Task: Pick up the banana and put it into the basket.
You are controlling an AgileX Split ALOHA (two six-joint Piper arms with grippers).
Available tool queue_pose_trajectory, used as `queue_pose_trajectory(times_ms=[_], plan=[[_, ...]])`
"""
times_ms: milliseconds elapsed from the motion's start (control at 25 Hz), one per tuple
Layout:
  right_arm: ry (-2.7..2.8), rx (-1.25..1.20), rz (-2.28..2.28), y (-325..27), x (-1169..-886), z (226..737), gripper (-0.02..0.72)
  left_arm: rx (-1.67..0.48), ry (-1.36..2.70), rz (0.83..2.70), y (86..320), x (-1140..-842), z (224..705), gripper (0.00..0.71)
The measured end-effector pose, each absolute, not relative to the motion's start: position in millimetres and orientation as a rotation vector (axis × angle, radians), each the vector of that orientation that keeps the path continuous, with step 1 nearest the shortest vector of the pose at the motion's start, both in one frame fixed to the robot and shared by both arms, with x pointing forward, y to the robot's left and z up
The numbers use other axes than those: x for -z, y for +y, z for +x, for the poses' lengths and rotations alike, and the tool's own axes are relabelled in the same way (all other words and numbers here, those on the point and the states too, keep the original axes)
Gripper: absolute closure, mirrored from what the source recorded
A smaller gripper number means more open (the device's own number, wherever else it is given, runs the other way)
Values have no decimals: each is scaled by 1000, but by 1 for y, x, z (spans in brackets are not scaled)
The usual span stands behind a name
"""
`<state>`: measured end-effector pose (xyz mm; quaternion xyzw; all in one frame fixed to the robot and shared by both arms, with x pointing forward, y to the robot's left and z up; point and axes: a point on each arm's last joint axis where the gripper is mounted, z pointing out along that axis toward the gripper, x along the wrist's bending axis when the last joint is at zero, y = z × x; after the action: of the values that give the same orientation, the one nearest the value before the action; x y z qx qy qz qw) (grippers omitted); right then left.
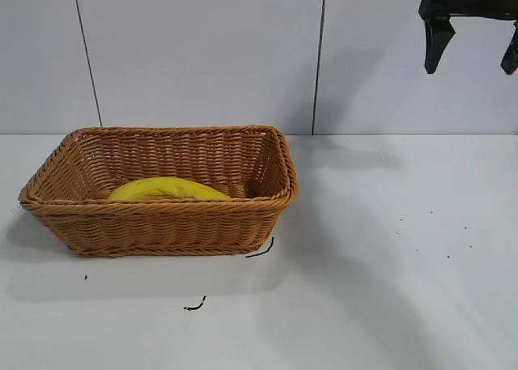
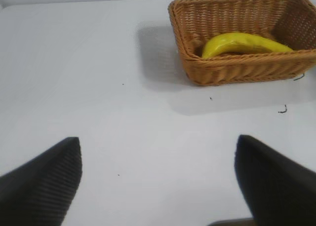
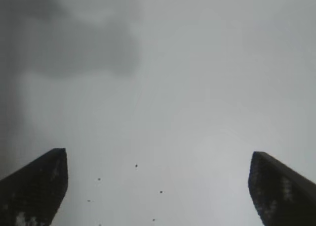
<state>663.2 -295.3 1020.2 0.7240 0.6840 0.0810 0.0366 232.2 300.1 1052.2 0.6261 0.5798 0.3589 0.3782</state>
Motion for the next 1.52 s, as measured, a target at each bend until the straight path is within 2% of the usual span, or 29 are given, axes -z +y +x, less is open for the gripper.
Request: queue_pose_trajectory(times_ms=[200,480,760,1000,1520], plan=[[2178,-104,2294,-295,-1011,597,25,-917,1482,1600,300,-1052,232,75],[2215,-62,2296,-294,-1024,481,25,-917,1482,1600,300,-1052,232,75],[2068,-366,2122,-294,-1044,387,25,-917,1482,1600,300,-1052,232,75],[1932,-621,1882,-294,-1039,324,25,-917,1482,1600,300,-1052,232,75],[1580,-1000,1487,-293,-1055,236,25,-917,1482,1600,300,-1052,232,75]])
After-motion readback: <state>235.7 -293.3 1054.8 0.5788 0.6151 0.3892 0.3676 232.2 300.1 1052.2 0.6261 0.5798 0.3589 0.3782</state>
